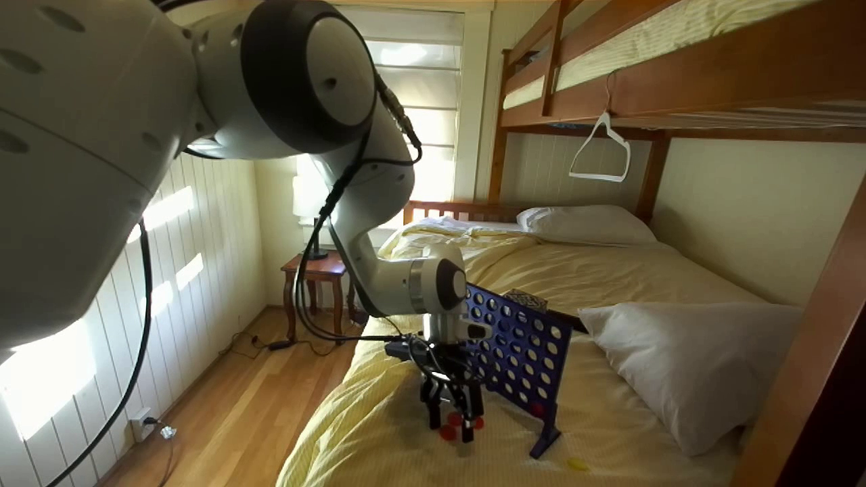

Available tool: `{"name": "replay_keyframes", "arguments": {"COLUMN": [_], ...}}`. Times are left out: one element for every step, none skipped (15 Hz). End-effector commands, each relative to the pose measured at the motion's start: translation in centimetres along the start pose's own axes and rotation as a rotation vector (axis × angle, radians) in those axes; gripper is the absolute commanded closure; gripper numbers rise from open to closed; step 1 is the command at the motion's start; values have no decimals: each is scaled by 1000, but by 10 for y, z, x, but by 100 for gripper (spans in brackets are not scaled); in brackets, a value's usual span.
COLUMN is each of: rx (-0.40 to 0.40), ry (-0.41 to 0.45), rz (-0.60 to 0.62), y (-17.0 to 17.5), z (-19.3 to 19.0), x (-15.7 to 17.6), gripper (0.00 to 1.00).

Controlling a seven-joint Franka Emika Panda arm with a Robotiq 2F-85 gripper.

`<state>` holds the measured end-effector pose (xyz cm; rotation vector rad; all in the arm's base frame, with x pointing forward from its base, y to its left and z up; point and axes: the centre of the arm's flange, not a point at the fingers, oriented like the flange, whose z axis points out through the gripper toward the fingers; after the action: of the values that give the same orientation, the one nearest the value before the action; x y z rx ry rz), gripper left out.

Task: Put the orange circle inside the blue object

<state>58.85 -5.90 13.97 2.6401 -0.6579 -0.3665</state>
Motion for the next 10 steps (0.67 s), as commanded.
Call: {"name": "replay_keyframes", "arguments": {"rx": [-31,-38,-46,-54,-66,-79,-86,-96,-106,-120], "ry": [33,42,47,47,48,48,52,53,55,61], "rz": [-25,-32,-39,-50,-61,-70,-76,-84,-94,-96], "y": [2,0,-2,-4,-6,-8,-10,-12,-15,-17], "z": [-3,-2,-1,-1,0,1,1,3,4,5], "x": [-6,-4,-4,-4,-4,-4,-4,-4,-4,-4], "gripper": [0,0,0,0,0,0,0,0,0,0]}}
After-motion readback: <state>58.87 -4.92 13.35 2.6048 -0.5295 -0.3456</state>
